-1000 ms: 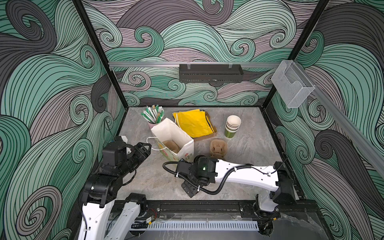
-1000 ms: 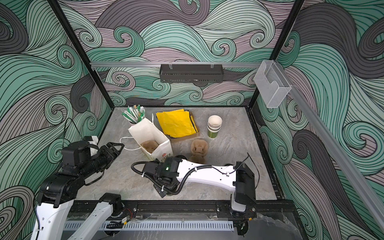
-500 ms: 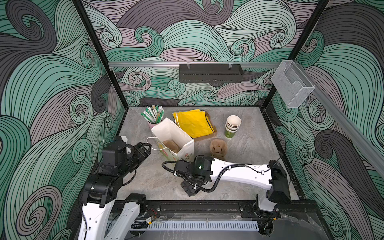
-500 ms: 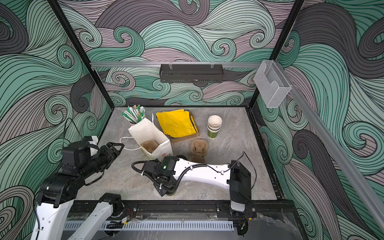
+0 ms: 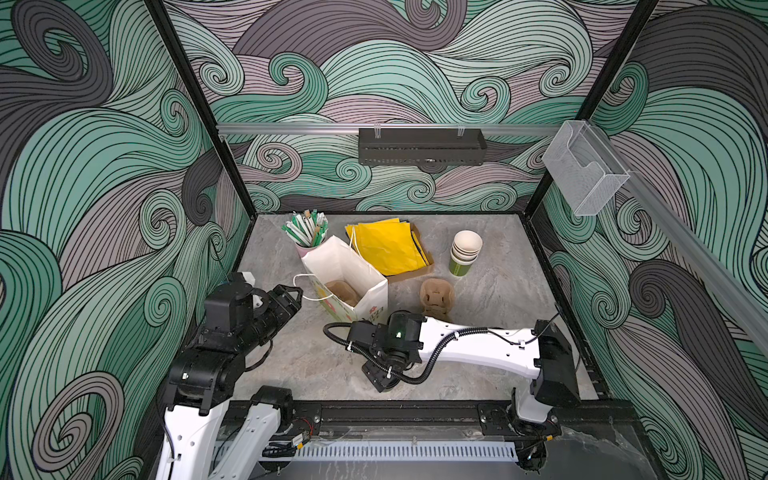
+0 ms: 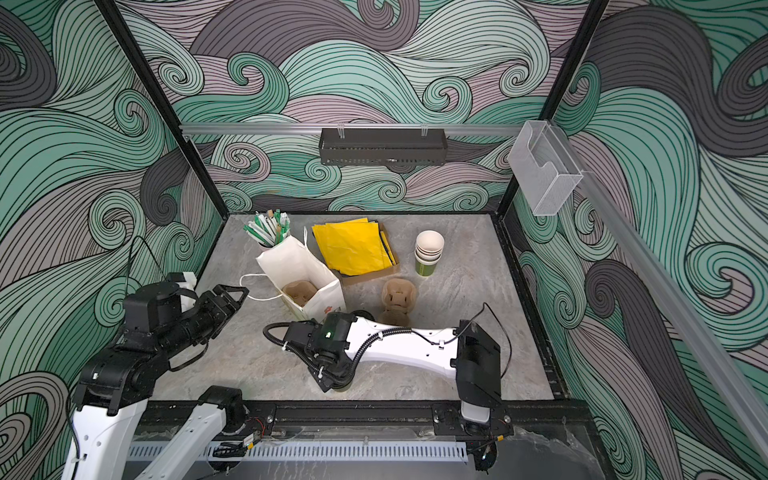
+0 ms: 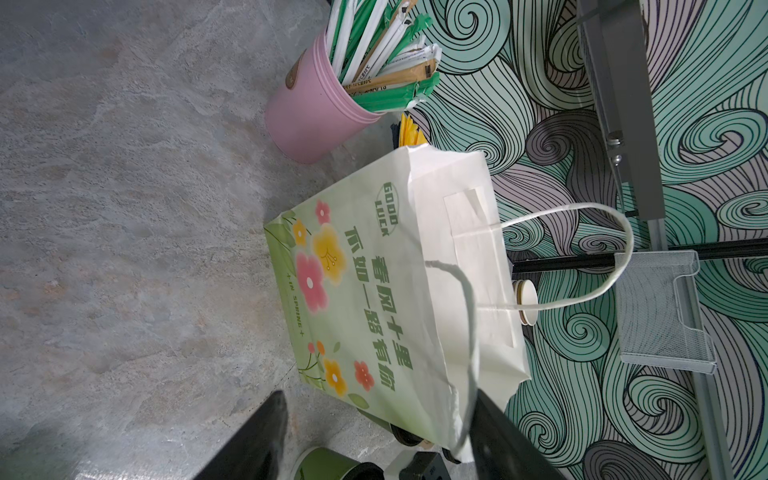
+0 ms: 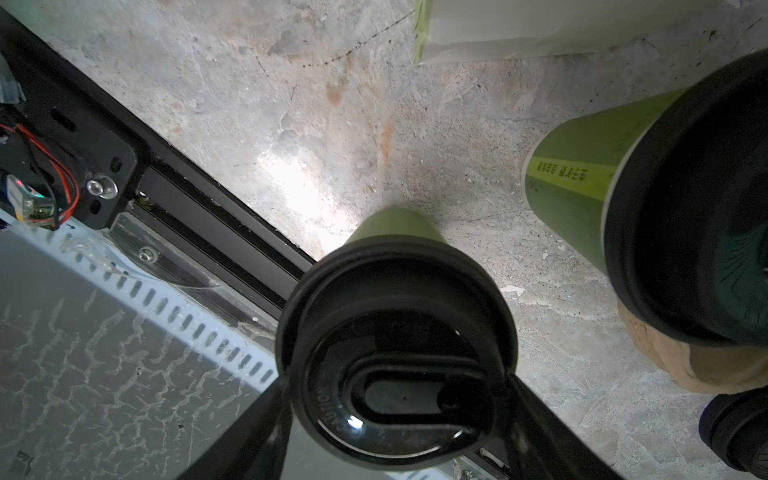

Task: Pack the takeout coffee
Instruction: 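Close the right gripper around the green cup's black lid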

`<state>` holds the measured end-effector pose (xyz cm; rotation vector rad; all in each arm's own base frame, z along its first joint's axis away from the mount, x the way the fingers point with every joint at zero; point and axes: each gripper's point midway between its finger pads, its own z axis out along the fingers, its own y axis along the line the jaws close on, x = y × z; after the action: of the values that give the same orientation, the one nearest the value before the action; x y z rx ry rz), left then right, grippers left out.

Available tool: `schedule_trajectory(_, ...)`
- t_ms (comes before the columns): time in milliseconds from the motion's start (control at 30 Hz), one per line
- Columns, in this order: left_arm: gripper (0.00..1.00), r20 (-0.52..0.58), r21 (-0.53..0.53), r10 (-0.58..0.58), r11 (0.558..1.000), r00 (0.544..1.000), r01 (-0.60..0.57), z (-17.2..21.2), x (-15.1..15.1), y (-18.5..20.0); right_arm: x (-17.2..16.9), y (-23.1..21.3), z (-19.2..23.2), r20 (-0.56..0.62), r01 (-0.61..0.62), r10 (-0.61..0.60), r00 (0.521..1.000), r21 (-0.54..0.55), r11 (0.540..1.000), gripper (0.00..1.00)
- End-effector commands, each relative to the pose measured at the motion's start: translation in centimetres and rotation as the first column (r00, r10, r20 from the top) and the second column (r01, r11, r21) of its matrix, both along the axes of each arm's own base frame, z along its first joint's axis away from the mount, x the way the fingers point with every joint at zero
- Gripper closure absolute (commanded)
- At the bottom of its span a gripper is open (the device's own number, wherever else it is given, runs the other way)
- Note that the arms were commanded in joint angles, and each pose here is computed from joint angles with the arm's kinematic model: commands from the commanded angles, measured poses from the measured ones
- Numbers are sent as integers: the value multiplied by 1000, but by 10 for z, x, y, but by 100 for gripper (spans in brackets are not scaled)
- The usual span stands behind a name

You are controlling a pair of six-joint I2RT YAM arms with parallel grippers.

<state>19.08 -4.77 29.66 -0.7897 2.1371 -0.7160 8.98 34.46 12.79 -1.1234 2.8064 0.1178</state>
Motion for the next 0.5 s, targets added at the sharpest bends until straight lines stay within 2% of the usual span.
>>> schedule_trajectory(0, 29, 16, 4, 14, 1000, 1000, -14, 7, -5, 4, 1, -6, -10, -13, 8, -8, 1000, -38, 999, 22)
schedule_trajectory(467, 29, 17, 4, 16, 1000, 1000, -16, 7, -6, 4, -2, -5, -18, -30, 5, -7, 1000, -51, 999, 24)
